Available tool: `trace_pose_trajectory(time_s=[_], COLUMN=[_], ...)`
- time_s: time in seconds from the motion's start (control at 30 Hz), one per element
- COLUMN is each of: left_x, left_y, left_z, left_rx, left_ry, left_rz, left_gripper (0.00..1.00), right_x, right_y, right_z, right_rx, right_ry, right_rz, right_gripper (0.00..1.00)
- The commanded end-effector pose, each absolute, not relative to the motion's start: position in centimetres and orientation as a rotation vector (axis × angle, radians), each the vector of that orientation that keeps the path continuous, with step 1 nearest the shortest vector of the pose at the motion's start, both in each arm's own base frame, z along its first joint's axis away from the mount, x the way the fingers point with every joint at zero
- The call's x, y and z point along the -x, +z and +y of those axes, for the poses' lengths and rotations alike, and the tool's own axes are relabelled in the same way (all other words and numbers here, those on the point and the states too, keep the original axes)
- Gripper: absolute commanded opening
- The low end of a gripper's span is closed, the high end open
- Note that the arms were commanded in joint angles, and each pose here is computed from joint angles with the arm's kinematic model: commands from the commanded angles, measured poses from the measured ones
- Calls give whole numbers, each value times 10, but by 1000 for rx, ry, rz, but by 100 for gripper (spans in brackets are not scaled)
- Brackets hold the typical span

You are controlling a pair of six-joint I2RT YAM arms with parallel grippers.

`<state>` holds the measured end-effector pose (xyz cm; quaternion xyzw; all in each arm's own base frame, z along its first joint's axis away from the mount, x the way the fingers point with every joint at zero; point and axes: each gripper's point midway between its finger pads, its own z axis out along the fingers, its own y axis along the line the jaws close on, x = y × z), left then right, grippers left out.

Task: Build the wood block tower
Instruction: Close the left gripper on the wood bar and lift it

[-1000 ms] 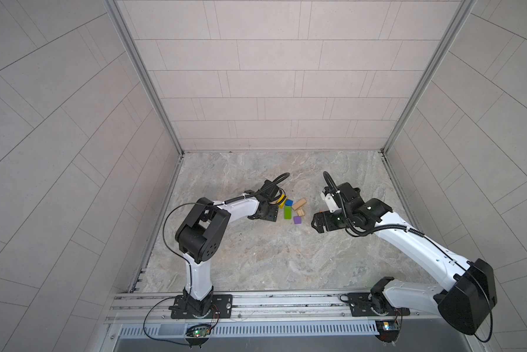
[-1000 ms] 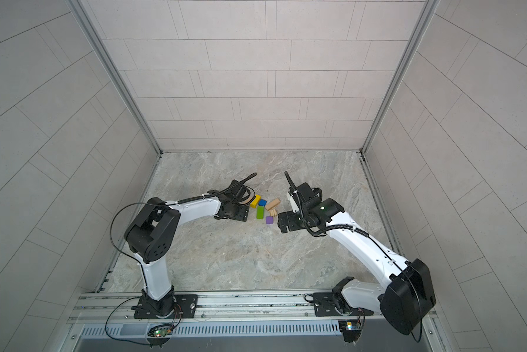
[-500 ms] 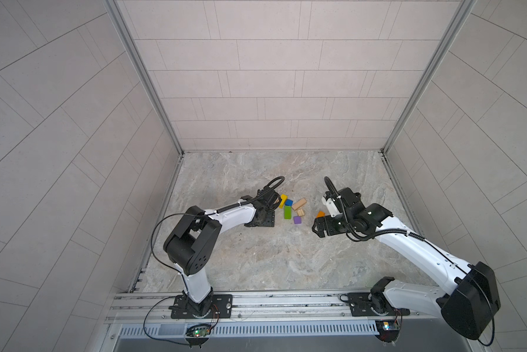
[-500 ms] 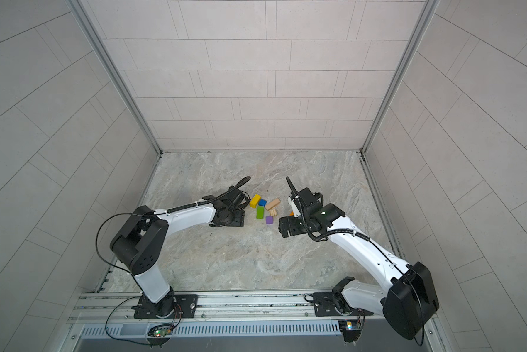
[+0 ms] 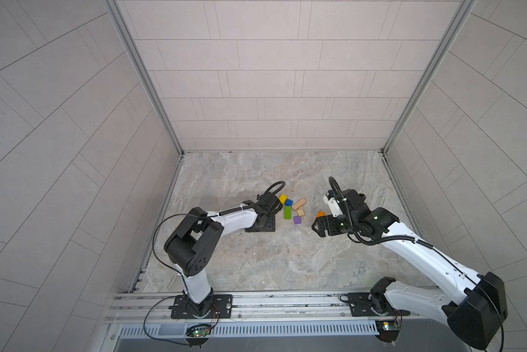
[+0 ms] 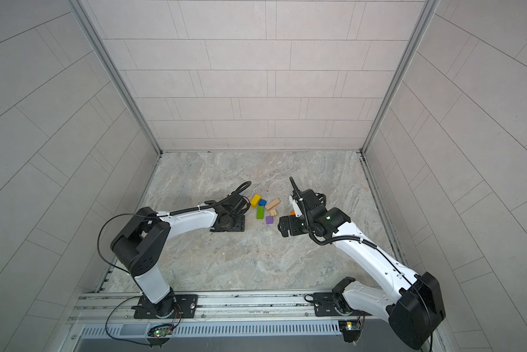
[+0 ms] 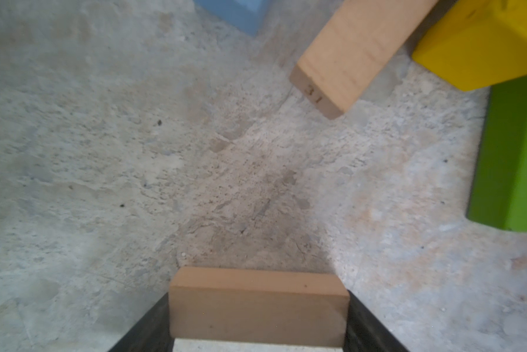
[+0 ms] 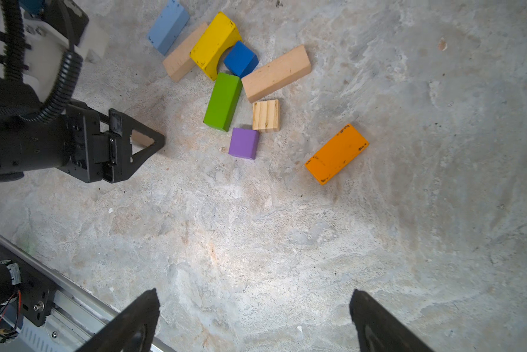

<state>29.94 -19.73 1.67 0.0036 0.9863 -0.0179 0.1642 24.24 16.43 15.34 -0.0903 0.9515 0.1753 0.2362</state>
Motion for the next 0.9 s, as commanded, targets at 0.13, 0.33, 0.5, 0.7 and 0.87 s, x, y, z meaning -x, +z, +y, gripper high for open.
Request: trace_pose_trajectory(time_s=[0.13,0.33,0.5,0.7,0.87], left_x=[-299,-296,-297,-301,-302], left_y=[13,9,16,28,42], left_z=[-200,-201,-199,-203,-208], left_rx=[-19,-19,-18,-27,-29], left_ry=[-46,-48,-45,-60,-99], left_rz=[2813,2834,2821,2811,2804], left_gripper=[71,75,85,92,98], right_x=[-241,-241,-240,-239,-239], right_y=[149,148,147,147,149], right_z=[165,165,164,164,163], right_rx=[240,244,244,254,262], right_ry=[474,473,472,470,465], right_rz=[2624,2628,2630,2631,2628], right_gripper=[99,99,99,99,99])
